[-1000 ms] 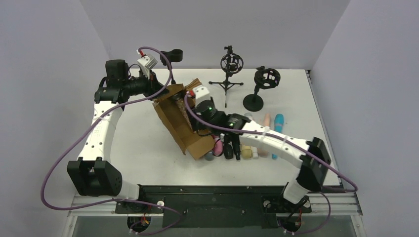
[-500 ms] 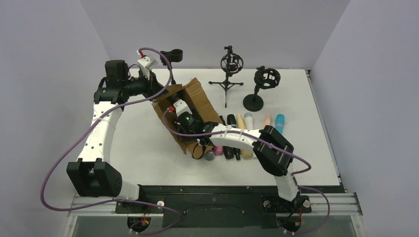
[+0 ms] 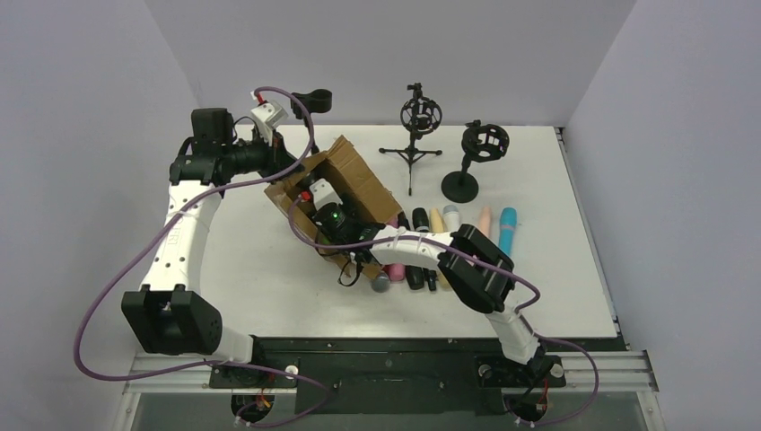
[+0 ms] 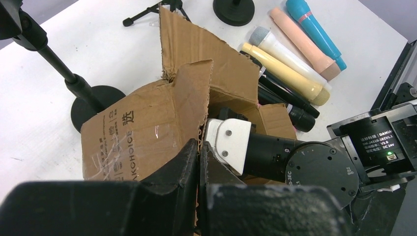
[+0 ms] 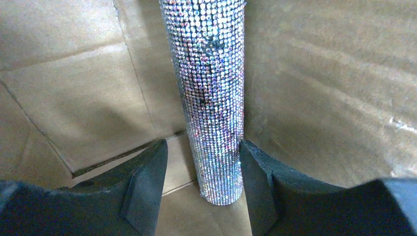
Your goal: Attach the microphones to the stand
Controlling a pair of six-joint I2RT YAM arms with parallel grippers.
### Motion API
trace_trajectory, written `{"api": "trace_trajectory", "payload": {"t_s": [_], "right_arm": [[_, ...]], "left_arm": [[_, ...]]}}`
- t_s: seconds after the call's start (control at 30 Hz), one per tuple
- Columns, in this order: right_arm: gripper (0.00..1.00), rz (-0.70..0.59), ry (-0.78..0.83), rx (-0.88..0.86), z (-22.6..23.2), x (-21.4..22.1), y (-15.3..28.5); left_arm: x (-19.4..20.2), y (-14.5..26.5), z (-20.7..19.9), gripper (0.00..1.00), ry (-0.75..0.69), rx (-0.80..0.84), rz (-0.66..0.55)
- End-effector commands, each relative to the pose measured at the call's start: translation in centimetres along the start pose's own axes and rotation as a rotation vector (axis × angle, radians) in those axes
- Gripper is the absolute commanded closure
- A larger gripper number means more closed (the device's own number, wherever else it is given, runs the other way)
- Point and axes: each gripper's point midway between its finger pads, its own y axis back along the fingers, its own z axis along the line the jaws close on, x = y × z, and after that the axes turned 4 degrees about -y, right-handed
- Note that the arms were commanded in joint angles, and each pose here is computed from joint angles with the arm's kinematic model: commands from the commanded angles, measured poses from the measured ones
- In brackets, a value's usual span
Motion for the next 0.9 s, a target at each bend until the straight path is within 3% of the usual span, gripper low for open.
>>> {"api": "trace_trajectory", "payload": {"t_s": [0.0, 0.2, 0.47, 0.67, 0.87], "right_arm": [[0.50, -0.058, -0.038, -0.083, 1.6, -1.8, -0.8], [0.57, -0.118, -0.064, -0.237, 3.5, -4.2, 2.0], [0.60, -0.209, -0.136, -0.233, -0.4, -8.1, 3.7], [0.47, -0.180, -0.113, -0.242, -0.9, -6.9, 1.8], [0.43, -0.103, -0.088, -0.276, 1.1, -4.2, -0.5]], "left_arm": [[-0.4, 0.1, -1.1, 1.00, -0.003, 0.047, 0.009], [-0.2, -0.1, -0.6, 1.00, -0.015, 0.027, 0.025], [-0.2, 0.0, -0.3, 1.00, -0.032, 0.008, 0.037], [-0.4, 0.2, -0.5, 1.00, -0.049, 0.021, 0.038], [-0.5, -0.1, -0.7, 1.00, -0.051, 0.033, 0.040]]}}
